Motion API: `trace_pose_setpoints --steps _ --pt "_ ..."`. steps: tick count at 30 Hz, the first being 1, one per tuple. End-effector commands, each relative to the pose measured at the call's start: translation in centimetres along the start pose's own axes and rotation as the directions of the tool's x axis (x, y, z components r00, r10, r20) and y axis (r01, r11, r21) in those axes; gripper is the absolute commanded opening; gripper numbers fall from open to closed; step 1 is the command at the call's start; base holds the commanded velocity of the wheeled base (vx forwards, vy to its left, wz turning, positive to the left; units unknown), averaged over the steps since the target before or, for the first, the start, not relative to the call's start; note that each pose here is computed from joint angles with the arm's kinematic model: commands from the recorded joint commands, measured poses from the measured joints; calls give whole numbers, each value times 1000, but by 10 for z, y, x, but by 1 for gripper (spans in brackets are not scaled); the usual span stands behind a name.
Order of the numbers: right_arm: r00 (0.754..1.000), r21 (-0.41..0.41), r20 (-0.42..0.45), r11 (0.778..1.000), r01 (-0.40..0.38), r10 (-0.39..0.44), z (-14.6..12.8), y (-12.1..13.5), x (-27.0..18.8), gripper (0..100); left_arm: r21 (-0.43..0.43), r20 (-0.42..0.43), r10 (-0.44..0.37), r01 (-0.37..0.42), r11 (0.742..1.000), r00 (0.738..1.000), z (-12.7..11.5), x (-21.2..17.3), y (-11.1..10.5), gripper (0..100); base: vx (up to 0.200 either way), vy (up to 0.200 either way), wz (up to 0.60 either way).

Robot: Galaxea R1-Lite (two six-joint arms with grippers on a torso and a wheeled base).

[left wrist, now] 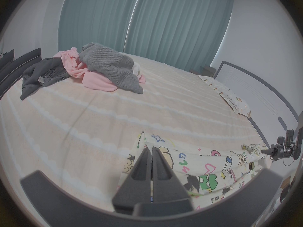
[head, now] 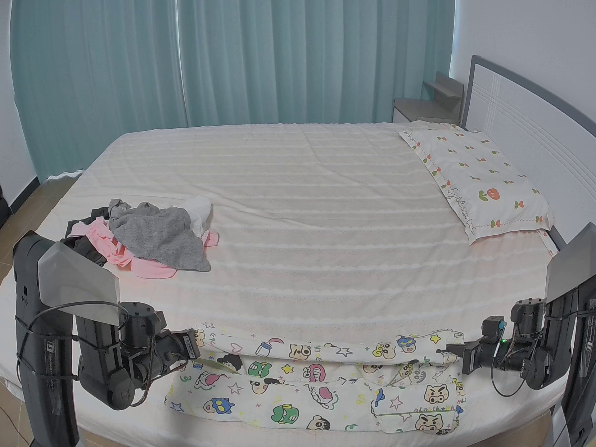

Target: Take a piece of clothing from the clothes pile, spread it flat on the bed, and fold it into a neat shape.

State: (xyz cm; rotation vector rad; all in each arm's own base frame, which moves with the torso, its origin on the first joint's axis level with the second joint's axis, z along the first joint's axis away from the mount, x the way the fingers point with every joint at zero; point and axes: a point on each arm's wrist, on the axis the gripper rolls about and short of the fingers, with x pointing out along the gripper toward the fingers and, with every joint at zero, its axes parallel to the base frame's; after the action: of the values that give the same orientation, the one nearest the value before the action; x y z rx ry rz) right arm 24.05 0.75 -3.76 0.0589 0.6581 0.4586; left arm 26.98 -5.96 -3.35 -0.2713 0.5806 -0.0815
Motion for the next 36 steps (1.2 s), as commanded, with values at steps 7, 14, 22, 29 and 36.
trace_pose_setpoints --steps 7,14,22,29,36 --pt "996 -29 -83 999 -16 14 -18 6 -7 0 25 -67 18 -16 1000 998 -15 -7 3 0 0 0 0" --pt "993 -22 -117 999 -26 23 -24 9 -10 0 34 -116 30 -26 999 993 -27 -7 5 0 0 0 0" --pt "988 -28 -148 999 -36 31 -29 12 -12 0 37 -144 44 -39 999 989 -33 -6 8 100 0 0 0" --pt "991 -30 -134 999 -24 20 -27 10 -15 100 23 -136 52 -50 998 989 -32 -4 9 100 0 0 0" --pt "998 -18 -43 999 50 -50 -12 -3 -30 100 -86 -75 67 -73 994 995 -15 -13 15 100 0 0 0"
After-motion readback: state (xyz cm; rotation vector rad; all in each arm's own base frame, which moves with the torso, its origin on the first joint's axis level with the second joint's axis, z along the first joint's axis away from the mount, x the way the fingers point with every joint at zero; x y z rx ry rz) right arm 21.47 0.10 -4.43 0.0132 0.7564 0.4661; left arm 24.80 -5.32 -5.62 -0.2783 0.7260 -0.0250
